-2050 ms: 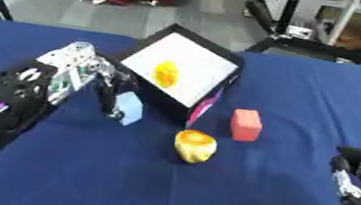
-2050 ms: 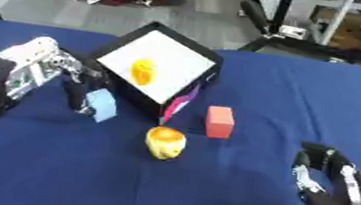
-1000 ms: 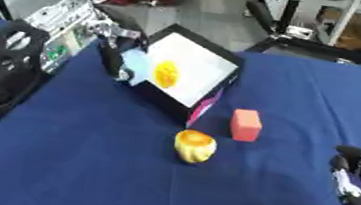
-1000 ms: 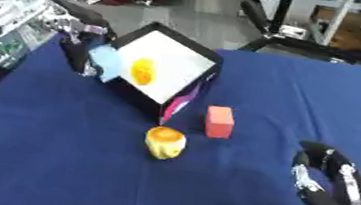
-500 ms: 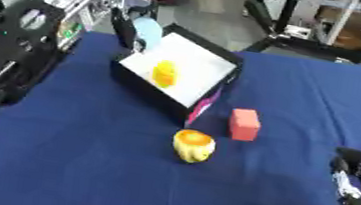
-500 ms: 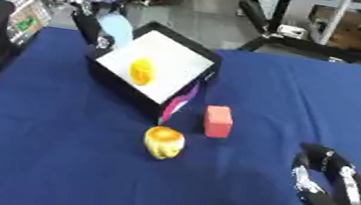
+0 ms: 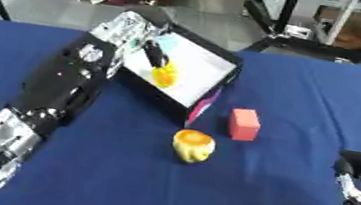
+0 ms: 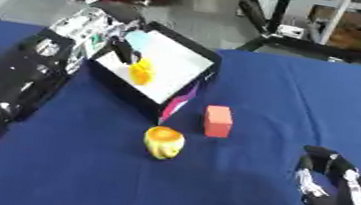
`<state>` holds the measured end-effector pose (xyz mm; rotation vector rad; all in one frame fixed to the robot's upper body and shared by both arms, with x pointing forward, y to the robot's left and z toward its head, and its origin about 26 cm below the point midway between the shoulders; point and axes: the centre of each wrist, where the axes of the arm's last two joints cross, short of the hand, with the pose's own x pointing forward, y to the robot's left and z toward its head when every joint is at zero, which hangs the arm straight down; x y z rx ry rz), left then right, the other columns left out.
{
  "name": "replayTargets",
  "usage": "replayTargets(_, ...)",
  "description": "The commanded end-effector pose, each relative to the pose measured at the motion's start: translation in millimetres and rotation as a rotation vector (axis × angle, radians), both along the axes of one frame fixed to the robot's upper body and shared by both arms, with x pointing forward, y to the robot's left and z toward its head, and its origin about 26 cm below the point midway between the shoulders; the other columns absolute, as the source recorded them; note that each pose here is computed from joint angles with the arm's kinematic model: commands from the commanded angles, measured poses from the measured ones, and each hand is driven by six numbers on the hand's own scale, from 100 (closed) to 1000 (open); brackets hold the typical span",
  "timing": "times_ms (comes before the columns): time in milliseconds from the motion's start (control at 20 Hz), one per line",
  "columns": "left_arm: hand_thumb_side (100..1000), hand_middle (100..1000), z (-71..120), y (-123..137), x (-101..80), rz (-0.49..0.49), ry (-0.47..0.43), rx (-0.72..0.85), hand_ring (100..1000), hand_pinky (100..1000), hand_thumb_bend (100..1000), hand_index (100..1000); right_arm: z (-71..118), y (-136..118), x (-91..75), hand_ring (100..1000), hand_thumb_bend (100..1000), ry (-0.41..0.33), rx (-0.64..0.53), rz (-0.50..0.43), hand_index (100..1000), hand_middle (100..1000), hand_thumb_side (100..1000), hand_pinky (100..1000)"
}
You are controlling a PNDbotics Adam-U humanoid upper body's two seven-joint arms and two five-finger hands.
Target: Pick up objects on the table and place them in the box.
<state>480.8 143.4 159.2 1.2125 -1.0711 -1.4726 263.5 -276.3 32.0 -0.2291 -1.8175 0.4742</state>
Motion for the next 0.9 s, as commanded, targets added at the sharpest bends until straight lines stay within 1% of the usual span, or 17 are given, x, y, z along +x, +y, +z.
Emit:
replayTargets(50,532,754,7.0,1.8,3.5,0.017,-0.115,-0.04,757,815,788,909,5.5,-0.9,2.5,647,100,-0.019,-0.001,0.003,729,573,437,727)
replayTargets(100,562,770,7.2,3.5,3.5,0.022,-0.137,-0.062,769,825,828,910,5.4,-1.0,2.4,647,100,-0.019,-0.001,0.002,729,573,436,727)
replayTargets(150,568,772,8.1,5.4,3.3,0.027,-0.157,-0.085,772,827,836,911,5.4,-1.1,2.4,647,100,-0.019,-0.002,0.002,729,573,436,727)
replayTargets(200,595,780,10.1,7.4,2.9,0.03,-0.176,-0.108,775,831,870,912,5.4,-1.2,2.4,647,100,-0.019,-0.002,0.001,729,573,435,727)
replayTargets(250,606,779,14.0,10.3,2.1,0.031,-0.199,-0.136,776,834,885,911,5.3,-1.5,2.3,647,100,-0.019,-0.002,0.0,729,573,435,727)
replayTargets(350,604,768,24.7,16.8,-1.3,0.025,-0.246,-0.199,768,830,891,905,5.6,-2.0,2.4,647,100,-0.021,-0.003,-0.003,729,573,434,727)
replayTargets(450,583,736,42.8,28.3,-9.2,0.007,-0.31,-0.297,744,823,890,890,7.3,-3.4,3.1,648,100,-0.028,-0.008,-0.008,730,573,426,728)
replayTargets(550,578,711,61.4,43.0,-23.3,-0.024,-0.369,-0.411,726,819,892,879,12.1,-6.3,4.9,648,100,-0.043,-0.029,-0.002,731,573,426,730)
replayTargets(650,576,685,76.2,58.2,-42.4,-0.058,-0.418,-0.528,701,811,897,868,22.4,-9.9,9.1,649,100,-0.074,-0.069,0.026,734,574,428,733)
replayTargets(750,578,654,83.0,73.1,-64.2,-0.081,-0.448,-0.652,676,797,900,855,37.0,-12.7,15.5,651,100,-0.115,-0.116,0.068,737,576,427,737)
replayTargets(900,578,623,83.5,90.7,-97.7,-0.109,-0.49,-0.809,648,783,901,844,58.8,-16.2,27.0,657,100,-0.16,-0.197,0.157,748,580,410,746)
